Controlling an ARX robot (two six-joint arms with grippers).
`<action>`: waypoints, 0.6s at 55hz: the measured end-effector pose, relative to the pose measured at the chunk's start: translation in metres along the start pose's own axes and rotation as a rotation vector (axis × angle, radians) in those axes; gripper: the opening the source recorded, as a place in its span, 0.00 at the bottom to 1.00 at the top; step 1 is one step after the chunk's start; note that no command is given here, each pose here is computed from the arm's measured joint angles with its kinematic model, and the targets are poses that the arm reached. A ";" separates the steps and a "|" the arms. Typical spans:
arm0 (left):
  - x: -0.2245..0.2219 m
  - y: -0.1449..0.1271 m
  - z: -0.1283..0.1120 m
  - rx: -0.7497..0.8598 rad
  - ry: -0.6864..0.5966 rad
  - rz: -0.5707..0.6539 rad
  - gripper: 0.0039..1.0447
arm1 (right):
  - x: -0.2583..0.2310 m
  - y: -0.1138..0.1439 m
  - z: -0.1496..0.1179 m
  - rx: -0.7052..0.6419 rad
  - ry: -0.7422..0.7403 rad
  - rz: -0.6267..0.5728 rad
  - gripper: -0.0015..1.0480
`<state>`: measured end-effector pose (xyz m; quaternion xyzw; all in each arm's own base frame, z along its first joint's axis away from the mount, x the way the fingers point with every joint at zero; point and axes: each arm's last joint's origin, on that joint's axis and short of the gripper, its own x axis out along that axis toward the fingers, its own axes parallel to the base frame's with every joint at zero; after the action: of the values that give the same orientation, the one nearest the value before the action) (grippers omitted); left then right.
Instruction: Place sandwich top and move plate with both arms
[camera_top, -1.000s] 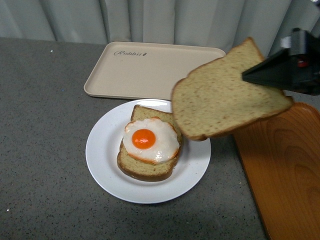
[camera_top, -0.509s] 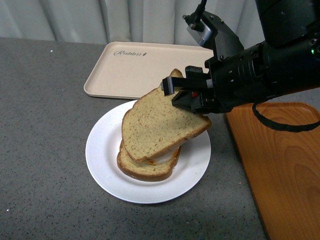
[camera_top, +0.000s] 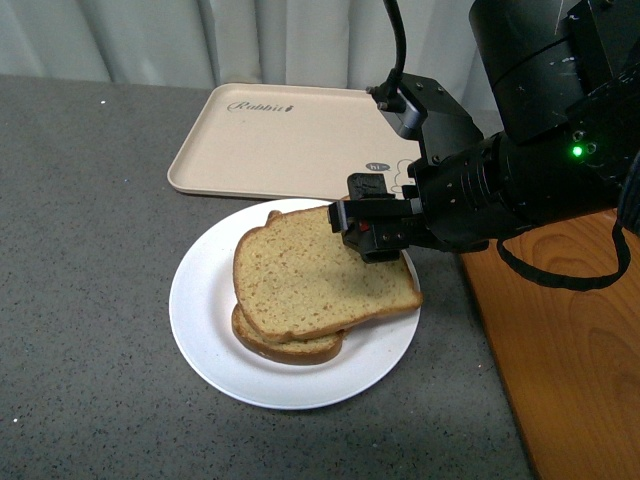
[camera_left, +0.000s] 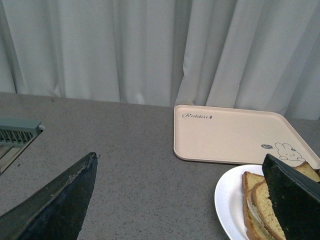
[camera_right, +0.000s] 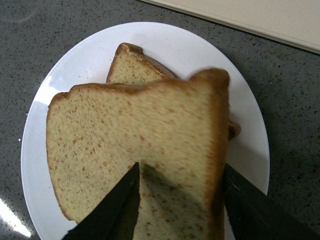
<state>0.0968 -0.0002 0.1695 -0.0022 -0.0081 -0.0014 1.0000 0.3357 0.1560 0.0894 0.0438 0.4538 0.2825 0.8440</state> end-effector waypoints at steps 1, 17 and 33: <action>0.000 0.000 0.000 0.000 0.000 0.000 0.94 | 0.000 -0.001 0.000 0.000 -0.002 -0.002 0.57; 0.000 0.000 0.000 0.000 0.000 0.000 0.94 | -0.027 -0.014 0.000 0.023 -0.096 -0.105 0.93; 0.000 0.000 0.000 0.000 0.000 0.000 0.94 | -0.099 -0.043 -0.004 0.077 -0.358 -0.439 0.91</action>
<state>0.0968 -0.0002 0.1695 -0.0022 -0.0081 -0.0012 1.0000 0.3093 0.0683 0.1462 0.0257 0.3064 0.0631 0.9494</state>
